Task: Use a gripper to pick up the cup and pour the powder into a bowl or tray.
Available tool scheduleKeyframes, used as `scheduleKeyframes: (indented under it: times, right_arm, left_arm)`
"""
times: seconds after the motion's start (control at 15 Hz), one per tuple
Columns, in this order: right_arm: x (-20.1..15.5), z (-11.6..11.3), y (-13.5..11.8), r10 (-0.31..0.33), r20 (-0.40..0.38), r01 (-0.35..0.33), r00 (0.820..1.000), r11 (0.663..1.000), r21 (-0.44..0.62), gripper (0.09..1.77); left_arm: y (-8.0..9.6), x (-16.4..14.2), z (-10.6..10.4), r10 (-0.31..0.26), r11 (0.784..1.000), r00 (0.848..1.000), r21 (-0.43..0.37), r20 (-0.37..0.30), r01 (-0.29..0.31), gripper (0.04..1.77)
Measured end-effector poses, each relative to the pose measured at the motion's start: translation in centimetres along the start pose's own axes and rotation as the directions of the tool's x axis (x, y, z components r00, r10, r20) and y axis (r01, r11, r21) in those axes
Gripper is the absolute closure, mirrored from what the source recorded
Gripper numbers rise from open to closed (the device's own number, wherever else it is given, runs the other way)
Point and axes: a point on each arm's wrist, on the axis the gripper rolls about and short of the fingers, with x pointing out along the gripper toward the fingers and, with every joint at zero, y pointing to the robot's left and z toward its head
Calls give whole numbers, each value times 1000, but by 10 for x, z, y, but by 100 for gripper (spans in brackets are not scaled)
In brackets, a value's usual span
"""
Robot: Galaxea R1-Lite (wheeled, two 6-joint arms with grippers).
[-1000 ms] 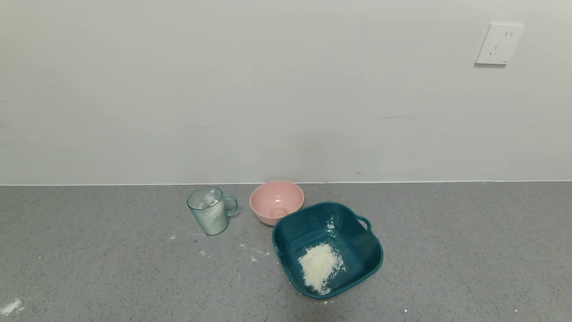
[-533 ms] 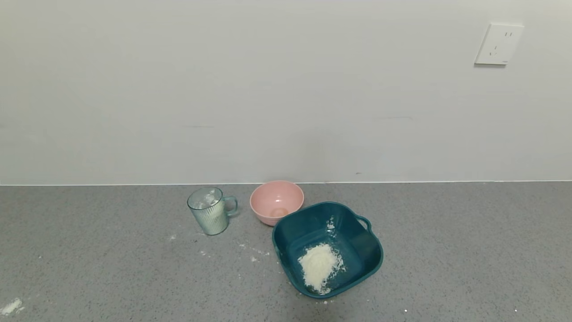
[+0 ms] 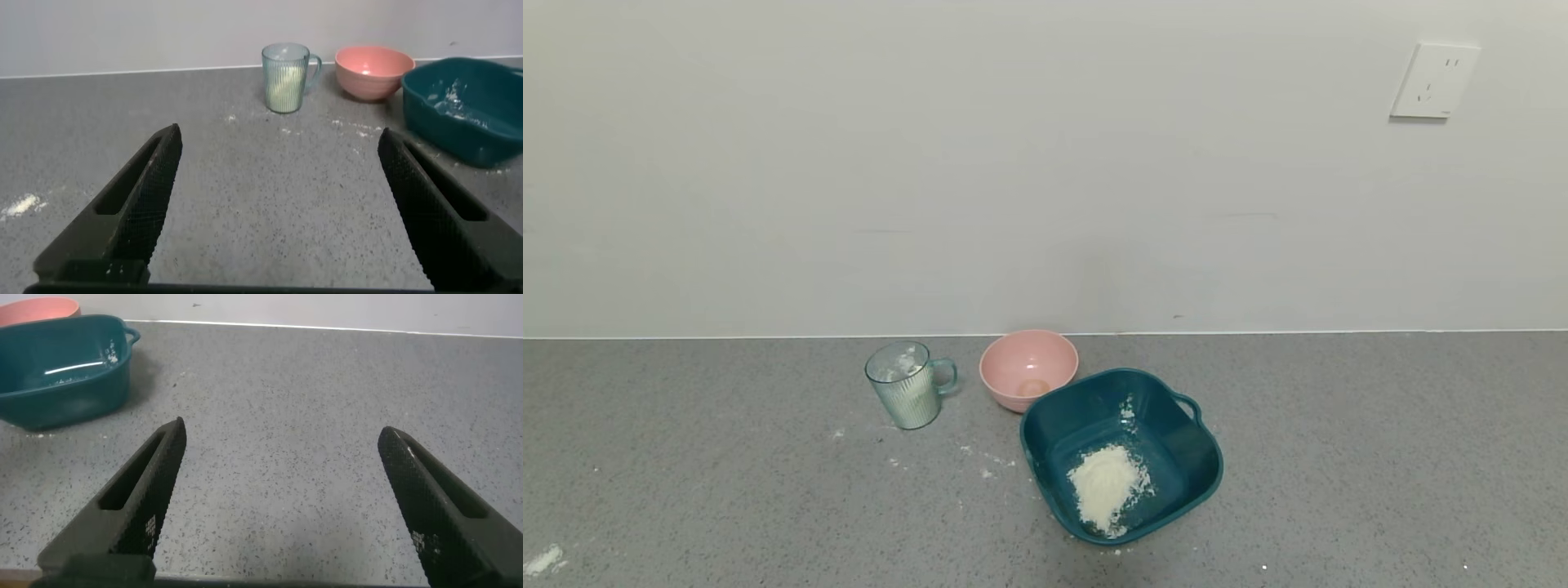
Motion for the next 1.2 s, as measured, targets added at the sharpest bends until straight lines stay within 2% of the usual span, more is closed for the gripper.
scheduleKeyframes:
  times: [0.13, 0.27, 0.4, 1.2]
  right_arm:
    - [0, 0, 0, 0, 0, 0, 1000, 1000, 0, 15]
    - [0, 0, 0, -1, 0, 1, 1000, 1000, 0, 15]
    - [0, 0, 0, -1, 0, 1, 1000, 1000, 0, 15]
    - [0, 0, 0, -1, 2, 1, 1000, 1000, 1, 15]
  left_arm:
    - [0, 2, -7, 1, 1000, 1000, -6, -19, -1, 9]
    - [0, 3, -8, 9, 1000, 1000, -13, -8, -9, 9]
    - [0, 3, -15, 18, 1000, 997, -3, -74, -19, 9]
    - [0, 3, -16, 17, 1000, 997, -2, -77, -17, 9]
